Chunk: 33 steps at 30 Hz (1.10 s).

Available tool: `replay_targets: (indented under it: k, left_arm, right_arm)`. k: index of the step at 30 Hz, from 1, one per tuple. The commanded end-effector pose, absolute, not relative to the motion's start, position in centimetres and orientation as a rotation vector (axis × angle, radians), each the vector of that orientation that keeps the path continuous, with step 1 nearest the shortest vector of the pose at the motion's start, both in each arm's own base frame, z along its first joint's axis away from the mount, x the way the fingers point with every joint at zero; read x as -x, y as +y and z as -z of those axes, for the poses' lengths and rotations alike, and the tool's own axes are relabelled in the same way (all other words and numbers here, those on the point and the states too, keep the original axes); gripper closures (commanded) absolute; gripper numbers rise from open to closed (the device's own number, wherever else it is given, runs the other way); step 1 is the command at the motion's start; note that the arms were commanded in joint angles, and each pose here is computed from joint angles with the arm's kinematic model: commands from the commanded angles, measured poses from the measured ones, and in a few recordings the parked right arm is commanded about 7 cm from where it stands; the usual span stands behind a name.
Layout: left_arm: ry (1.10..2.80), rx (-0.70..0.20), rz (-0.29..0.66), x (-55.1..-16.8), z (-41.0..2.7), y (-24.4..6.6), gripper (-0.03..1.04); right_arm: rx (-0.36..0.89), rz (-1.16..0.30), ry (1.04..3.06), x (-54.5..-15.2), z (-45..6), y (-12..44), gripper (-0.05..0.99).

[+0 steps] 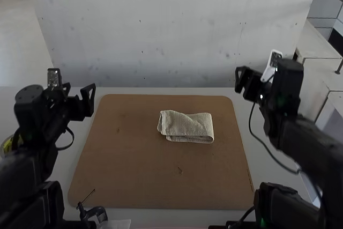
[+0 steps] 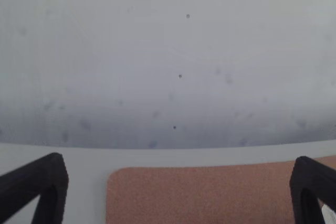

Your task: Fold the towel.

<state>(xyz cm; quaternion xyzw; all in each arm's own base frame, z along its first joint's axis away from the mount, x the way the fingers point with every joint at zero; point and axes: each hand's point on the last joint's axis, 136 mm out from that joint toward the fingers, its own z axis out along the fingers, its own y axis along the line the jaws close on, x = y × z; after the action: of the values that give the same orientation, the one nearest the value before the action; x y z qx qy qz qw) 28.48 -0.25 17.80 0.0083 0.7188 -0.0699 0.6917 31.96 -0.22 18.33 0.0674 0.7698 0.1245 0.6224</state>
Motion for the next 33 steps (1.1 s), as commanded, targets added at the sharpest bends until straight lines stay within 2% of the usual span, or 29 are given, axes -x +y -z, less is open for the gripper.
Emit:
replay_targets:
  k: [1,4,8,19,23,33]
  left_arm:
    - [1.499,0.005,0.09,-27.0,-19.4,0.5,0.06]
    - [1.502,0.012,0.077,-25.8,-19.3,0.5,0.03]
    - [1.504,-0.03,0.064,-25.2,-19.1,-0.1,0.03]
    - [1.535,-0.005,0.075,-25.3,-18.5,0.1,0.03]
    - [1.546,0.001,0.079,-25.4,-18.2,0.2,0.03]
    - [1.547,0.002,0.085,-25.4,-18.2,0.1,0.02]
  right_arm:
    - [-0.153,-0.21,1.731,-30.9,-17.8,-1.4,-0.02]
    - [-0.135,-0.186,1.715,-29.8,-17.0,-1.4,-0.02]
    - [-0.115,-0.17,1.67,-28.5,-16.4,-1.2,-0.02]
    - [-0.078,-0.219,1.598,-26.8,-17.0,0.4,-0.02]
    - [-0.03,-0.217,1.636,-25.5,-16.0,1.2,-0.02]
    - [0.015,-0.289,1.655,-25.2,-15.6,2.3,-0.01]
